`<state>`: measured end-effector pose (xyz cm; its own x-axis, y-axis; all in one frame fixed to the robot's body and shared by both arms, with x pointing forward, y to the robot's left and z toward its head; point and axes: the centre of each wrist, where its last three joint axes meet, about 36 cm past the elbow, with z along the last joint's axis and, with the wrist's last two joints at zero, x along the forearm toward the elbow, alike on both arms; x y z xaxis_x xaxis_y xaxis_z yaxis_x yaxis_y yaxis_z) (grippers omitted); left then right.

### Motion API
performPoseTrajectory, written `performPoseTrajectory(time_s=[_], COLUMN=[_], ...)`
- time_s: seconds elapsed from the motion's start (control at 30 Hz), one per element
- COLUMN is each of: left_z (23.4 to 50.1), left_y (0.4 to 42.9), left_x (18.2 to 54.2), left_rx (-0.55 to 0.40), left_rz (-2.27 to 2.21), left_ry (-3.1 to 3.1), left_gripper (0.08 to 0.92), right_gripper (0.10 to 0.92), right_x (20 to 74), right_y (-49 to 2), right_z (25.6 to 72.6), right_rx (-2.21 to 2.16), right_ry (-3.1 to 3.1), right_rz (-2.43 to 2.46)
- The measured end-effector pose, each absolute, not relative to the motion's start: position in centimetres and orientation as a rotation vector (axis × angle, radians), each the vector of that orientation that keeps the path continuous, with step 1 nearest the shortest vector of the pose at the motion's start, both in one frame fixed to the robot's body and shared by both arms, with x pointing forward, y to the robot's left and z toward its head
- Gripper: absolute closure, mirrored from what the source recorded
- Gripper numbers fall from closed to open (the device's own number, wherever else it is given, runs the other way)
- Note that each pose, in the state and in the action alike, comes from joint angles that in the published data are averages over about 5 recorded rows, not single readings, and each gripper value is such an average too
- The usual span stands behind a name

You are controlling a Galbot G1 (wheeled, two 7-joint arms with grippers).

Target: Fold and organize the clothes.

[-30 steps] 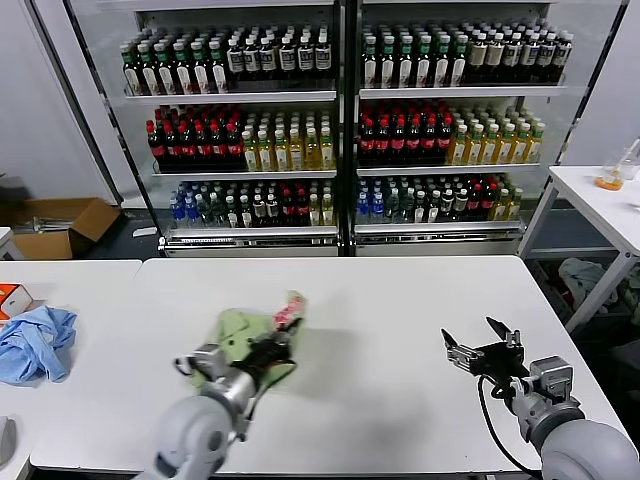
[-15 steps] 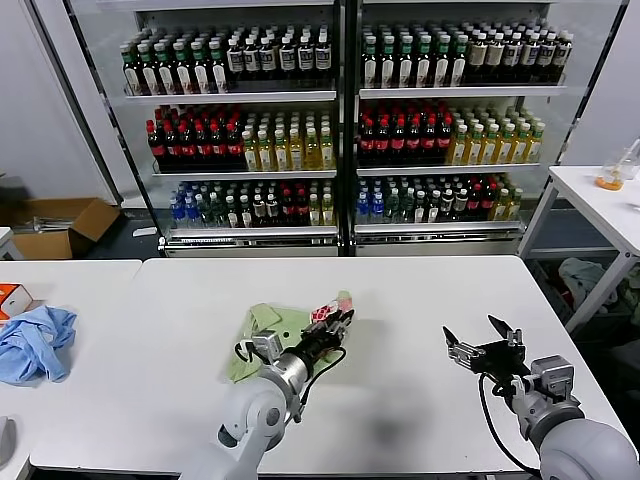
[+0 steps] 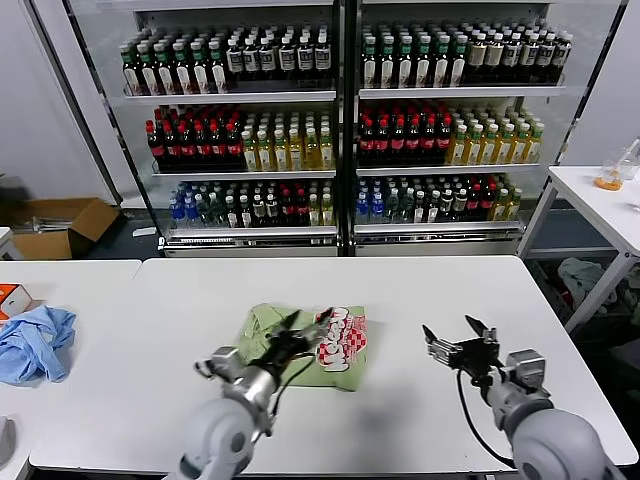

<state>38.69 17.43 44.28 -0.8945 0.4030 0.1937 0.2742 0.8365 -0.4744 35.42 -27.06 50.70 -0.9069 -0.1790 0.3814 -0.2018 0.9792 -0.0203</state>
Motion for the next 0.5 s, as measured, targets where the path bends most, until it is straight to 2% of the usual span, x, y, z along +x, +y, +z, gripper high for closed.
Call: performPoseTrajectory(time_s=[0.27,0.5], left_z=[44.5,44.6], left_y=[22.7,24.9], left_x=[35.3,33.1], left_rx=[-0.255,-0.124], left_rz=[0.602,0.548], left_ry=[-2.814,-2.841], left_gripper=[0.177,0.177], right_gripper=[0.2,0.2], right_x=[39.1,42.3], right_y=[-23.0,-18.7], right_z=[47.5,45.0], right_rx=[0.343,0.409], right_ry=[-2.682,-2.619], right_rz=[-0.061,-0.14])
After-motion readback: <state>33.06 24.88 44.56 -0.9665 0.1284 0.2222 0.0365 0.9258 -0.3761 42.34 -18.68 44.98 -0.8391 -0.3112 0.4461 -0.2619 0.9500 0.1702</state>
